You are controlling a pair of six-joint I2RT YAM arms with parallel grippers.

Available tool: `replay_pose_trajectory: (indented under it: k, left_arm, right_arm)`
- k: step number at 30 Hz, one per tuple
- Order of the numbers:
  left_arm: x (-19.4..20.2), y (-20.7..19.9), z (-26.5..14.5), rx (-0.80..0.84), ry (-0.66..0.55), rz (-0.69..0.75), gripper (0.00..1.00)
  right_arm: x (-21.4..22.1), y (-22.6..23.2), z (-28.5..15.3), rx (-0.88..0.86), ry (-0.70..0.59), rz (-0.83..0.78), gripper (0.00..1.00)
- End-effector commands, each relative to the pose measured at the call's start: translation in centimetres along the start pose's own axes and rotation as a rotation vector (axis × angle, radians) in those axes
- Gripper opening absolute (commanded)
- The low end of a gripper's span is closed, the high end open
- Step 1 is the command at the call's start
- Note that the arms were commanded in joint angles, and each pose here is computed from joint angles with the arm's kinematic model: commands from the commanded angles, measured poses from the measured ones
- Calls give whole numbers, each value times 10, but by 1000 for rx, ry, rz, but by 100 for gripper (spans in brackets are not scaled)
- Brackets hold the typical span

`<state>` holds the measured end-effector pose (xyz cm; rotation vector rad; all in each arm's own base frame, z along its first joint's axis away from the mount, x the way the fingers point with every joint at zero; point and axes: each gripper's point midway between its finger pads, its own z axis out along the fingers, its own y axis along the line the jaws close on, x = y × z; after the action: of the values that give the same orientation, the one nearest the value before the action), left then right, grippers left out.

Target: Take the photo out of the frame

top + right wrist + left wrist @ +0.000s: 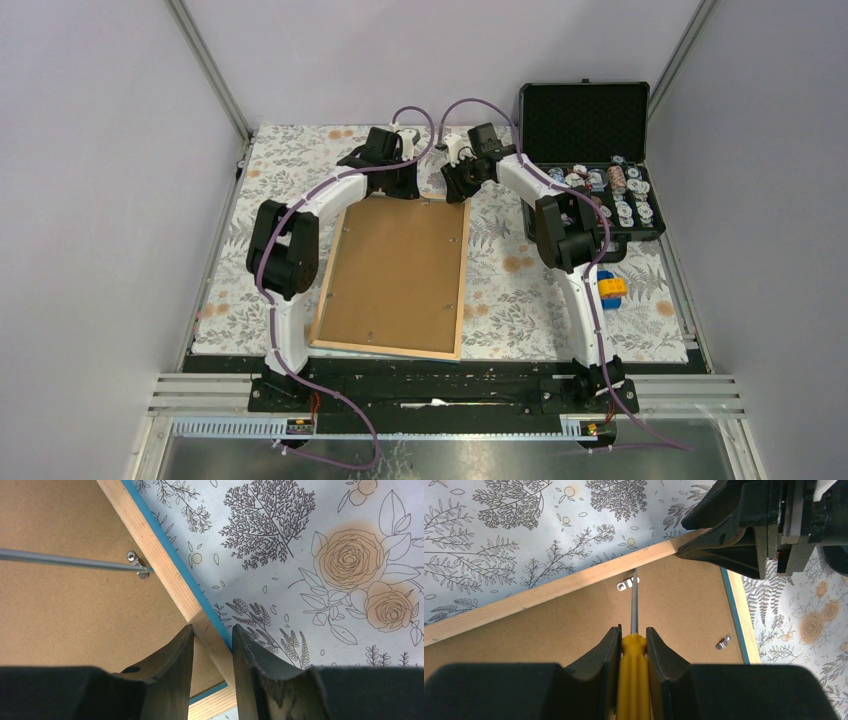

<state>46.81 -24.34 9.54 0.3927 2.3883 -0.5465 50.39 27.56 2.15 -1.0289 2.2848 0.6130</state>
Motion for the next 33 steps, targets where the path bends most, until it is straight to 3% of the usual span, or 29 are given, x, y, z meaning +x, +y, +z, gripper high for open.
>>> replay_pose_trajectory:
  k: [1, 25, 33]
  left_arm:
    - [-1, 39, -16, -150, 7, -9, 0]
    - [43, 10, -30, -32, 121, 149, 0]
    - [5, 15, -28, -98, 11, 164, 0]
  right_arm:
    - [17, 12, 11, -36, 45, 52, 0]
    - [15, 7, 13, -24, 39, 51, 0]
    - [15, 8, 14, -29, 37, 55, 0]
